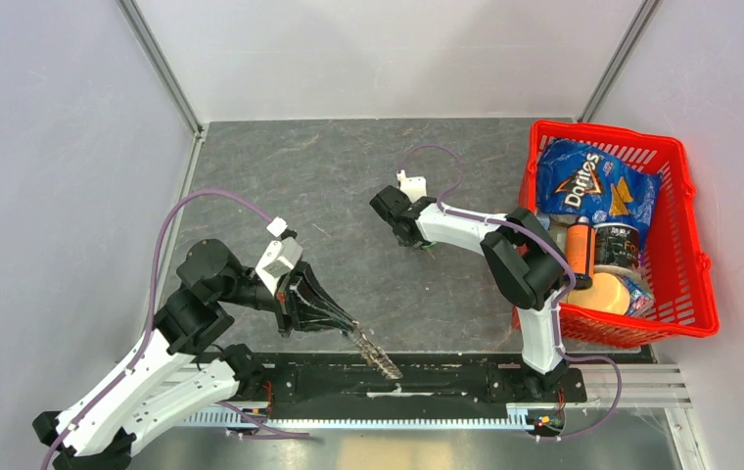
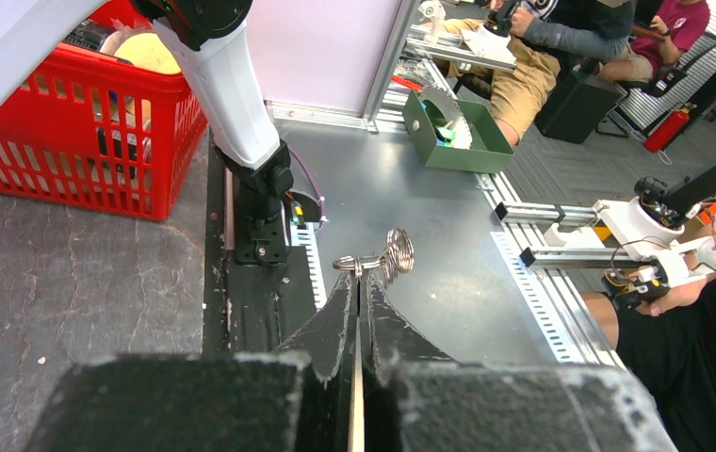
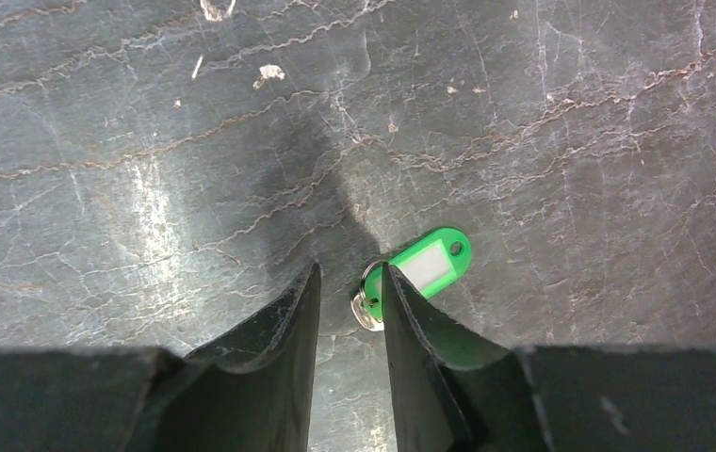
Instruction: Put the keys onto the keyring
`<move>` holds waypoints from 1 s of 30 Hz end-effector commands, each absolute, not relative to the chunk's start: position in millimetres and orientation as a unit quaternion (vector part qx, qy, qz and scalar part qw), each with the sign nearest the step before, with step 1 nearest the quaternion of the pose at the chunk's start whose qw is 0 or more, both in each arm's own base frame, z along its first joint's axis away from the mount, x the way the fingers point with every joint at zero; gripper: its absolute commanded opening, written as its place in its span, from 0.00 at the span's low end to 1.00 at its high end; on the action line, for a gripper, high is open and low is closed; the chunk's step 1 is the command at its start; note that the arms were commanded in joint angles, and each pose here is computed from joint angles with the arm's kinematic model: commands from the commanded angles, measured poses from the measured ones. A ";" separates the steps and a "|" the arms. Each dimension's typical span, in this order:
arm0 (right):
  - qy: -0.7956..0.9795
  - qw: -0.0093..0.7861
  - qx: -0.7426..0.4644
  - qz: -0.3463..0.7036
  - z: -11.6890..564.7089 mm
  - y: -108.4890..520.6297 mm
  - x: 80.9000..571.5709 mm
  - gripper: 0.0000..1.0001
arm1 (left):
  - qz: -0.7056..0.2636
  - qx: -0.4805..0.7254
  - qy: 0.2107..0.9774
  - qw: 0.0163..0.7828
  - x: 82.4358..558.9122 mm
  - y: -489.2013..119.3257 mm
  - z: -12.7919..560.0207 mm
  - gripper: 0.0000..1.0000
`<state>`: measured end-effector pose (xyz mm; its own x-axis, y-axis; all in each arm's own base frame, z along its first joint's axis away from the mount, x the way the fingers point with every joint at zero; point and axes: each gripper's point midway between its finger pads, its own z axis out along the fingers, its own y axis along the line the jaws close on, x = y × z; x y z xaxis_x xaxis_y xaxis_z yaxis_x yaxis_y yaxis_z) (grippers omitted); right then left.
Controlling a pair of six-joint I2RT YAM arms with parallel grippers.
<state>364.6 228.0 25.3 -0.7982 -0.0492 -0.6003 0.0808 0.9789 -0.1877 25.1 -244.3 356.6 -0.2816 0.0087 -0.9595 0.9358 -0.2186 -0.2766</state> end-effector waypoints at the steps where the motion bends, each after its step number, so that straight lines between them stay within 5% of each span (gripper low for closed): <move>1: 0.933 0.337 0.032 -0.121 32.9 219.1 379.7 0.36 | -0.620 0.490 0.465 0.398 20.3 -241.1 369.9 0.02; 15: 0.932 0.335 0.030 -0.136 30.2 213.2 377.8 0.29 | -0.620 0.491 0.464 0.399 19.4 -240.4 369.9 0.02; 30: 0.928 0.344 0.038 -0.139 45.8 206.8 375.1 0.04 | -0.620 0.492 0.464 0.399 19.0 -239.9 369.6 0.02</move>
